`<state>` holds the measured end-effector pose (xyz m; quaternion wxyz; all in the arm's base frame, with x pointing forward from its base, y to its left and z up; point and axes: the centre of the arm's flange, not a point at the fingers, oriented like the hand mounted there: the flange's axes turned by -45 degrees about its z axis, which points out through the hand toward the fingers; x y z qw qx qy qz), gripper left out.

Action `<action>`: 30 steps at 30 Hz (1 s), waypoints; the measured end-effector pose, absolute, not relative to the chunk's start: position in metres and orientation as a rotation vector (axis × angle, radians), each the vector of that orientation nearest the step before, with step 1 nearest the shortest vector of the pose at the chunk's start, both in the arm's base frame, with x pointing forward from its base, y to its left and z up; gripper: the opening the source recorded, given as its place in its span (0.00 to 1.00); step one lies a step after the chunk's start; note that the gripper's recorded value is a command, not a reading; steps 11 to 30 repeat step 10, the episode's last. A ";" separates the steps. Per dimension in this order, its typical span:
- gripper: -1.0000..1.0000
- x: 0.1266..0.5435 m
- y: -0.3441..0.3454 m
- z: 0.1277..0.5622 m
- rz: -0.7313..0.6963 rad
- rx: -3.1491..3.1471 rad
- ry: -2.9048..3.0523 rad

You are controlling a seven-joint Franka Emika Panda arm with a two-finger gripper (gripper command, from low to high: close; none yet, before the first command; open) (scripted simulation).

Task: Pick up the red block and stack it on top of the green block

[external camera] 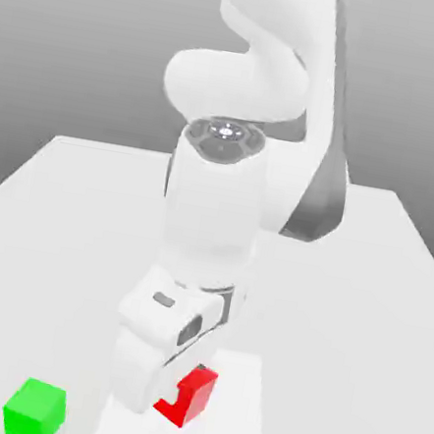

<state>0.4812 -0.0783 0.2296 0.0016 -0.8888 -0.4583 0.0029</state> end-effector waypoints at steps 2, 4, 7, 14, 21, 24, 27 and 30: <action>0.00 0.479 -0.128 0.238 0.006 -2.825 -1.368; 0.00 0.477 -0.162 0.229 0.000 -2.849 -1.322; 0.00 0.475 -0.173 0.192 0.000 -2.856 -1.306; 1.00 0.474 -0.173 0.184 0.001 -2.857 -1.304; 1.00 0.474 -0.173 0.184 0.001 -2.857 -1.304; 1.00 0.474 -0.173 0.184 0.001 -2.857 -1.304; 1.00 0.474 -0.173 0.184 0.001 -2.857 -1.304; 1.00 0.474 -0.173 0.184 0.001 -2.857 -1.304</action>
